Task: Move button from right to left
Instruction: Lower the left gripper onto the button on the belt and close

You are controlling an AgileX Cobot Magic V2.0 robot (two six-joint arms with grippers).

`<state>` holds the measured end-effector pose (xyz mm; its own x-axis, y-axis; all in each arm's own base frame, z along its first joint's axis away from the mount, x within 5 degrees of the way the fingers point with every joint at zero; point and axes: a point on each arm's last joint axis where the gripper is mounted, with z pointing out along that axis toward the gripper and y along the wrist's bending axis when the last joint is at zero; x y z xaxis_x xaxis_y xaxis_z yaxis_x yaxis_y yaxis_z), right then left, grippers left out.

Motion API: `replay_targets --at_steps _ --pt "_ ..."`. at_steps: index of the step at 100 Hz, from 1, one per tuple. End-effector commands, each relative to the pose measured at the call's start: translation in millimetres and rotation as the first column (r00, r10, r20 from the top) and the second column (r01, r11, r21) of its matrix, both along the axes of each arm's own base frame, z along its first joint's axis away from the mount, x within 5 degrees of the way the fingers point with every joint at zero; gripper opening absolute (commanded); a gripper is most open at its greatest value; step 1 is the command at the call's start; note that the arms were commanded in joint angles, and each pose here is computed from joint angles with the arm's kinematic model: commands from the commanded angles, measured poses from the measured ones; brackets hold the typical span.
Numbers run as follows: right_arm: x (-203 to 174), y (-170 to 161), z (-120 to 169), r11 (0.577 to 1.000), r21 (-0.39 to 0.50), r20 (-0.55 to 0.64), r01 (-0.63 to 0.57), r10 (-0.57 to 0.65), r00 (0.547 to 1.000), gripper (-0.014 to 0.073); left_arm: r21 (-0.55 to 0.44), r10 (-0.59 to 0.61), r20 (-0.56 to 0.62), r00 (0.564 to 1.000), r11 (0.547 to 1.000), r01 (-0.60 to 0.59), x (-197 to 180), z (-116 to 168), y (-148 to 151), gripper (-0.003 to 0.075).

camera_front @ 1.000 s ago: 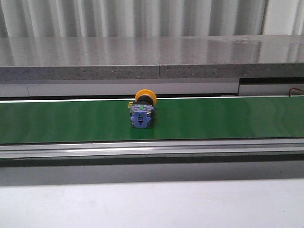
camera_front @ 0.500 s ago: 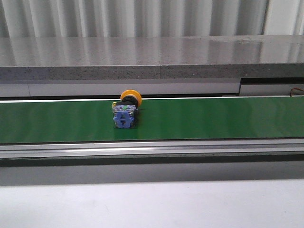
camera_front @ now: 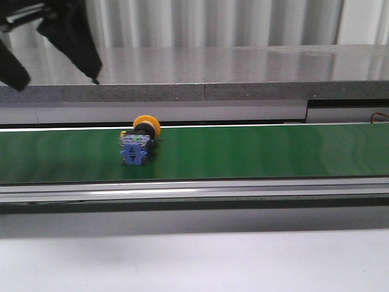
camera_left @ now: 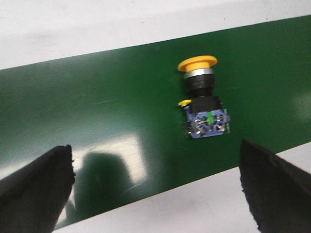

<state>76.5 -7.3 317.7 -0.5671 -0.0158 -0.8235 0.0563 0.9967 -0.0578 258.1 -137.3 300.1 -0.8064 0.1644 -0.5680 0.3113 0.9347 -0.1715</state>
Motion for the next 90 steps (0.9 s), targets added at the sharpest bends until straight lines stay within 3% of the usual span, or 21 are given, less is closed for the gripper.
replay_targets --at_steps 1,37,61,77,90 --pt "2.7 -0.6 11.0 1.0 -0.013 0.075 0.0 0.001 0.997 -0.0066 -0.051 -0.023 0.085 0.996 0.998 0.027 10.0 15.9 -18.0 0.0648" --pt "2.7 -0.6 11.0 1.0 -0.013 0.075 0.0 0.001 0.997 -0.0066 0.017 -0.049 0.044 0.998 0.999 0.049 39.1 -10.1 -49.2 0.0645" --pt "2.7 -0.6 11.0 1.0 -0.013 0.075 0.0 0.001 0.997 -0.0066 0.069 -0.038 -0.022 0.999 0.997 0.04 50.3 -38.1 -52.9 0.0572" --pt "2.7 -0.6 11.0 1.0 -0.013 0.075 0.0 0.001 0.997 -0.0066 0.095 -0.029 -0.078 0.997 0.995 0.036 52.2 -51.7 -54.0 0.0437" --pt "2.7 -0.6 11.0 1.0 -0.013 0.075 0.0 0.001 0.997 -0.0066 0.127 -0.028 -0.088 0.996 0.991 0.039 50.6 -51.2 -51.0 0.0207"
